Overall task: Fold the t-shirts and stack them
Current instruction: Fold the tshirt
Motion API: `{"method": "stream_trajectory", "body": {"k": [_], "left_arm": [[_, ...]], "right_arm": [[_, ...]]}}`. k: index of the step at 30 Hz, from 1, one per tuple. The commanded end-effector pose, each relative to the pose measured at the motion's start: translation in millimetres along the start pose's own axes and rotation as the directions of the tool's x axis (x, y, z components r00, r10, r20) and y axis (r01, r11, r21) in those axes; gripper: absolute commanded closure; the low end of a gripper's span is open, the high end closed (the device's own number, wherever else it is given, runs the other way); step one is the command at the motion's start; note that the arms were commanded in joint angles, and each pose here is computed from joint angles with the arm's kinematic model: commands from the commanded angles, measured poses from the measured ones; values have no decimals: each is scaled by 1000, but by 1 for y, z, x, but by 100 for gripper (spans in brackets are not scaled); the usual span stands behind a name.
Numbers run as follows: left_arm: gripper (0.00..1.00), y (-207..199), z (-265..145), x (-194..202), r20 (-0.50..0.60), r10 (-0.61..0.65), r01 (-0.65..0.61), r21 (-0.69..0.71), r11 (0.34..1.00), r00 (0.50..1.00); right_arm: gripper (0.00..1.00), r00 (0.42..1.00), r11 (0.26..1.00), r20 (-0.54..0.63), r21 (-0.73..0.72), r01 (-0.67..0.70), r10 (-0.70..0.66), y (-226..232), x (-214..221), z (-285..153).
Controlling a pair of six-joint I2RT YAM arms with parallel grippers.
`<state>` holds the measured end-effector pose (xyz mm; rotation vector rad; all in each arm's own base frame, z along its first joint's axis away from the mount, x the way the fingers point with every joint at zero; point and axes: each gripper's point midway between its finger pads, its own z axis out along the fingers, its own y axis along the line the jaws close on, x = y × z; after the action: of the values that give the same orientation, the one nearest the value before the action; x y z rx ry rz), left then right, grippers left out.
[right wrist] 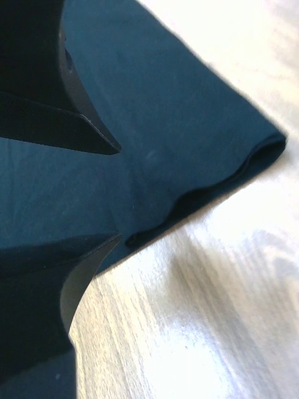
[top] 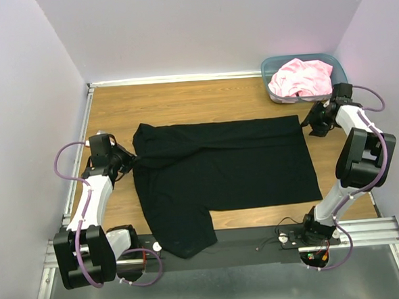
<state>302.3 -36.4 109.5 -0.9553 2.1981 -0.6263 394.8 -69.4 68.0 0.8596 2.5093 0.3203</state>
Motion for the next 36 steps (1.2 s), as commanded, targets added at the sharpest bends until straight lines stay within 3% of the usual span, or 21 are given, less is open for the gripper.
{"method": "stream_trajectory", "body": {"k": [1,9,15,20,36], "left_arm": [[100,-8,-9,7,-23,7,-7,23,1000,1000],[100,-28,-22,5,-34,24,-22,40,999,999],[100,-32,-26,36,-124,21,-13,59,998,992],[100,-50,-34,47,-113,38,-28,88,996,993],[100,-70,-58,65,-142,-47,69,149,987,989]], "right_arm": [[38,999,998,43,-59,-3,5,16,-5,-12],[37,999,995,27,-102,20,-17,29,4,-15],[37,999,988,24,-145,46,-43,45,8,-19],[37,996,980,15,-178,84,-83,58,14,-19],[36,993,972,-17,-208,111,-117,68,25,-14]]}}
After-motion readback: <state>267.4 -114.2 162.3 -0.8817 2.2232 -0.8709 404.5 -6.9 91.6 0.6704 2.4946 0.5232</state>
